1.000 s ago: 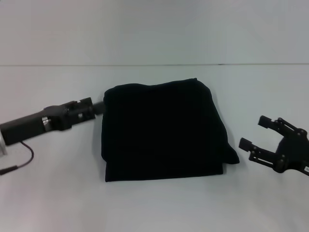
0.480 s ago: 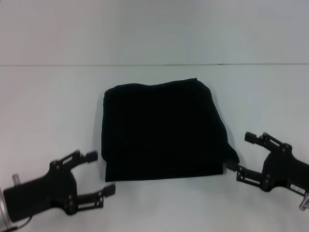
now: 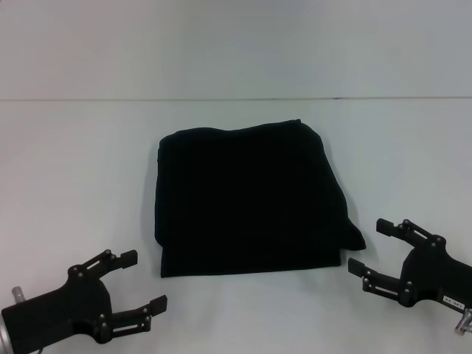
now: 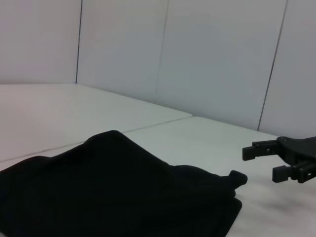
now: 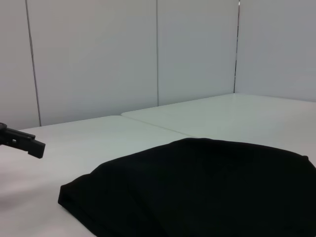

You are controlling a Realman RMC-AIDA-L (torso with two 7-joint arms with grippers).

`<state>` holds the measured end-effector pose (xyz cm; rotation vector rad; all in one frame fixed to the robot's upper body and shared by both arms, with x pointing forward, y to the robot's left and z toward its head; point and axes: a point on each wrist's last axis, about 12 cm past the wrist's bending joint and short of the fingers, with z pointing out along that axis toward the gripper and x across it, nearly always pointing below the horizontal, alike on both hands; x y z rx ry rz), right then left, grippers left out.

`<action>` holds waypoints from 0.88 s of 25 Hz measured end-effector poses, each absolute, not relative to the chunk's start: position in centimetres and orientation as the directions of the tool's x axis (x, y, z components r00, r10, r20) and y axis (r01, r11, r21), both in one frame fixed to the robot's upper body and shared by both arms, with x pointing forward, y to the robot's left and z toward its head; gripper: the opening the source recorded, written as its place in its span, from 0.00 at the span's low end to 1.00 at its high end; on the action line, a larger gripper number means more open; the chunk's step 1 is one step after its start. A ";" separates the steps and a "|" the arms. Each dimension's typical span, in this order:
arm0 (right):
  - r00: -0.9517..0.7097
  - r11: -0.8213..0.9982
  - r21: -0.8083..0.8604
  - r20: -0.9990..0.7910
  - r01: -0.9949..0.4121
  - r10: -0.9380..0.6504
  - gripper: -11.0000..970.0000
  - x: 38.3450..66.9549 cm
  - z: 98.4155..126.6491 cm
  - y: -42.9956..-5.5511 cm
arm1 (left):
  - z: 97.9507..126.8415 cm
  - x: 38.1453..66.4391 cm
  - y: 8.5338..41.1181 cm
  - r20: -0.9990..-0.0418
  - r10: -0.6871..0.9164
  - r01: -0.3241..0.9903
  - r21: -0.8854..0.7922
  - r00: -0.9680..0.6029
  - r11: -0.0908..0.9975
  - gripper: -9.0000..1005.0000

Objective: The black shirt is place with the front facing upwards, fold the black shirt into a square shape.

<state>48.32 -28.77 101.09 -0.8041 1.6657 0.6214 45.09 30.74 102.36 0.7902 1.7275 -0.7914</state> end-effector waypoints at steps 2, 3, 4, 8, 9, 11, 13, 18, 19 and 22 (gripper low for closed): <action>-0.139 0.627 -0.008 -0.973 -0.779 -0.186 0.94 48.3 101.1 -28.7 | 102.4 45.1 30.6 -0.960 0.129 0.815 -0.137 -0.250 0.563 0.95; -0.140 0.626 -0.008 -0.973 -0.780 -0.186 0.94 48.3 101.1 -28.7 | 102.4 45.2 30.6 -0.960 0.130 0.817 -0.136 -0.249 0.561 0.95; -0.139 0.626 -0.008 -0.973 -0.780 -0.186 0.94 48.3 101.1 -28.7 | 102.4 45.2 30.6 -0.960 0.130 0.818 -0.136 -0.249 0.560 0.95; -0.139 0.626 -0.008 -0.973 -0.780 -0.186 0.94 48.3 101.1 -28.7 | 102.5 45.4 30.5 -0.960 0.135 0.823 -0.132 -0.245 0.552 0.95; -0.139 0.625 -0.008 -0.973 -0.780 -0.186 0.94 48.3 101.1 -28.7 | 102.5 45.5 30.5 -0.960 0.138 0.825 -0.131 -0.244 0.550 0.95; -0.139 0.625 -0.008 -0.973 -0.781 -0.185 0.94 48.4 101.1 -28.6 | 102.5 45.5 30.5 -0.958 0.141 0.826 -0.135 -0.250 0.547 0.95; -0.138 0.624 -0.007 -0.973 -0.781 -0.184 0.94 48.4 101.1 -28.6 | 102.5 45.5 30.6 -0.956 0.145 0.827 -0.140 -0.257 0.544 0.95; -0.137 0.622 -0.005 -0.974 -0.783 -0.181 0.94 48.4 101.1 -28.5 | 102.6 45.5 30.7 -0.954 0.152 0.830 -0.138 -0.258 0.541 0.95; -0.137 0.621 -0.005 -0.974 -0.783 -0.181 0.94 48.4 101.1 -28.5 | 102.6 45.5 30.7 -0.954 0.152 0.830 -0.138 -0.257 0.540 0.95; -0.136 0.620 -0.005 -0.974 -0.785 -0.180 0.94 48.4 101.1 -28.5 | 102.6 45.5 30.6 -0.955 0.153 0.831 -0.136 -0.255 0.539 0.95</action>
